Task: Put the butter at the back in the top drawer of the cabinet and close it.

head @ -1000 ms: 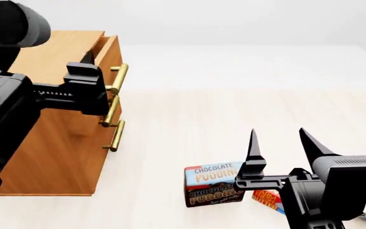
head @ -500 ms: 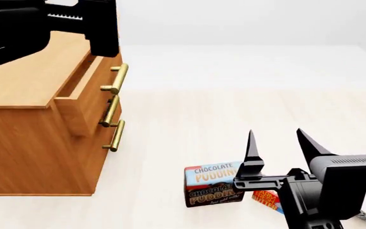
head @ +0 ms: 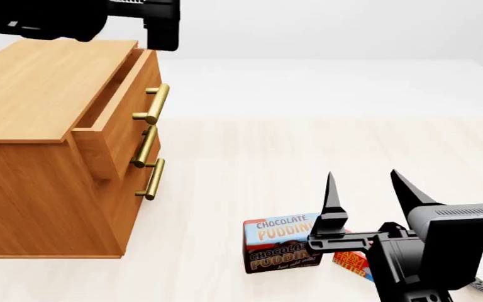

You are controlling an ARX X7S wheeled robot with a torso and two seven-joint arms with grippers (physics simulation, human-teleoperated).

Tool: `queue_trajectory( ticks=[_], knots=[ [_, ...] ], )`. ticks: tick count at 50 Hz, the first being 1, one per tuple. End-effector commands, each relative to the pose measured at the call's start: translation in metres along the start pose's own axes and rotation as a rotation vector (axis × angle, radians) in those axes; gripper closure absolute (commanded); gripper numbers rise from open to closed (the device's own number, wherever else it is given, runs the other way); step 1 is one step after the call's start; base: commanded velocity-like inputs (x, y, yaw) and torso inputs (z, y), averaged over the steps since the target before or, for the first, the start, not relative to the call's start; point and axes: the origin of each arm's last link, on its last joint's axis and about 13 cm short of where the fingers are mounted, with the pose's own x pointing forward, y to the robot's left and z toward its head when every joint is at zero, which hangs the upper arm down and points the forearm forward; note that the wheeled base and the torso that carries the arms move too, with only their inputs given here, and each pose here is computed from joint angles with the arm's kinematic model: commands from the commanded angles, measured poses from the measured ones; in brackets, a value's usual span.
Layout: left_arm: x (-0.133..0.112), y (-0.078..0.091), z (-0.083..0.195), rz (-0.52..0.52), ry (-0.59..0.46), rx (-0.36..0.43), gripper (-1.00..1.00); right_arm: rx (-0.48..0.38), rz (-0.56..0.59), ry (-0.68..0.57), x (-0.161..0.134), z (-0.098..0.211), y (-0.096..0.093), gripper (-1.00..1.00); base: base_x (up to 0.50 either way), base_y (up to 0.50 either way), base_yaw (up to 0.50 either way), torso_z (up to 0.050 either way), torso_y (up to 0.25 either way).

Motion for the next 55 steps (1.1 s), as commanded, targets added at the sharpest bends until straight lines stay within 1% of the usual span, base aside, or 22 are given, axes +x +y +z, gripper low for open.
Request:
queue_trajectory(
  ticks=[1,10,25,38,55],
  knots=[
    [0.023,0.000,0.002,0.022,0.076,-0.006,-1.00,-0.002,0.002,0.002,-0.001,0.000,0.000,-1.00,0.00,0.00,0.00,0.000,0.000],
    [0.035,0.002,-0.002,0.043,0.107,-0.012,-1.00,-0.003,0.004,0.005,-0.001,-0.001,0.000,-1.00,0.00,0.00,0.00,0.000,0.000],
    [0.050,0.004,-0.011,0.101,0.145,0.006,-1.00,-0.004,0.004,0.006,-0.001,-0.001,-0.001,-1.00,0.00,0.00,0.00,0.000,0.000],
    [0.063,0.006,-0.017,0.107,0.178,0.003,-1.00,-0.006,0.006,0.006,-0.001,0.000,-0.001,-1.00,0.00,0.00,0.00,0.000,0.000],
    [0.073,0.011,-0.021,0.139,0.202,0.000,-1.00,-0.007,0.006,0.008,0.000,-0.001,0.000,-1.00,0.00,0.00,0.00,0.000,0.000]
  ],
)
